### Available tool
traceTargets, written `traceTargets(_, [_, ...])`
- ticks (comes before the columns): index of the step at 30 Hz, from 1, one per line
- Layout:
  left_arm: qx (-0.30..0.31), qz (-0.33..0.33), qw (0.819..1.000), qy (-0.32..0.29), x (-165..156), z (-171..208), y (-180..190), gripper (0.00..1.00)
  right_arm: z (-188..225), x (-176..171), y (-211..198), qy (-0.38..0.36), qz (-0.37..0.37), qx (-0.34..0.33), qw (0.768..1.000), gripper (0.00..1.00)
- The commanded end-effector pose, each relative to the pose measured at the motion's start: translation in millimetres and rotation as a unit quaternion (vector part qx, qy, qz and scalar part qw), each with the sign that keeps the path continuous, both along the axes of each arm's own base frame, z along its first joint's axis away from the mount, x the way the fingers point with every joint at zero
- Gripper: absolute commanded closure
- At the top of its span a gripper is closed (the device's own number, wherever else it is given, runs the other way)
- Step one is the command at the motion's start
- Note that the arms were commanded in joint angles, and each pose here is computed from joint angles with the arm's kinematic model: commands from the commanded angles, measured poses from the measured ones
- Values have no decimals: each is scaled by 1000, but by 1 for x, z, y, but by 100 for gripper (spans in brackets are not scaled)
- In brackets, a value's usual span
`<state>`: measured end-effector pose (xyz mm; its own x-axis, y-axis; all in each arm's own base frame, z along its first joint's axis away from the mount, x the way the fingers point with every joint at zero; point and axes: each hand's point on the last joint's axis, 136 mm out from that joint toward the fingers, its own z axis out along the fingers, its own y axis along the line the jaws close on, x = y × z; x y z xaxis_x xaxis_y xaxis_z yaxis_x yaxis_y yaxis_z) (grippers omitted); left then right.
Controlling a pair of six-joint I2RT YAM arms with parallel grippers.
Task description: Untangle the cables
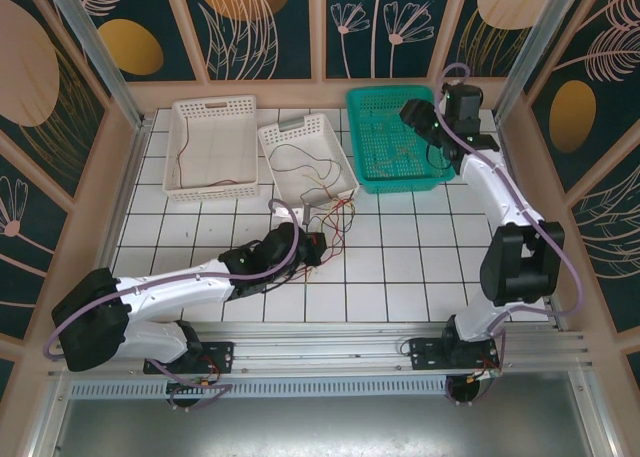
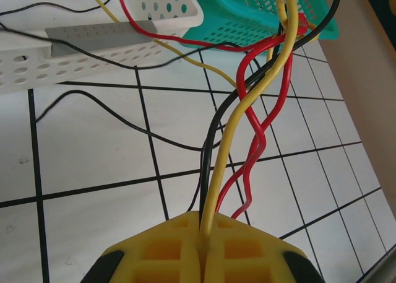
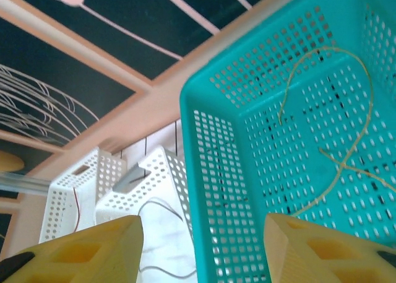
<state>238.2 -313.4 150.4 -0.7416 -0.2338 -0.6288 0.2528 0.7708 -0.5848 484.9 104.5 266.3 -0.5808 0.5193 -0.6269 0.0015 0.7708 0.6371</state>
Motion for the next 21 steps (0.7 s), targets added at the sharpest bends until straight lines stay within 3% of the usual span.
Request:
traceTargets(1, [-42, 8, 999, -17, 6, 24, -7, 100, 40, -37, 34, -62, 68, 35, 995, 44])
traceTargets(7, [-64, 19, 998, -19, 8, 29, -6, 100, 28, -123, 108, -71, 223, 85, 969, 42])
traceTargets(11, [-80, 33, 996, -25, 10, 34, -2, 100, 11, -178, 128, -69, 296, 108, 946, 44])
traceTargets(16, [-90, 35, 995, -28, 11, 39, -4, 100, 11, -222, 129, -110, 322, 91, 936, 45])
traceTargets(21, [-96, 30, 995, -22, 11, 38, -9, 100, -16, -243, 143, -94, 368, 94, 920, 41])
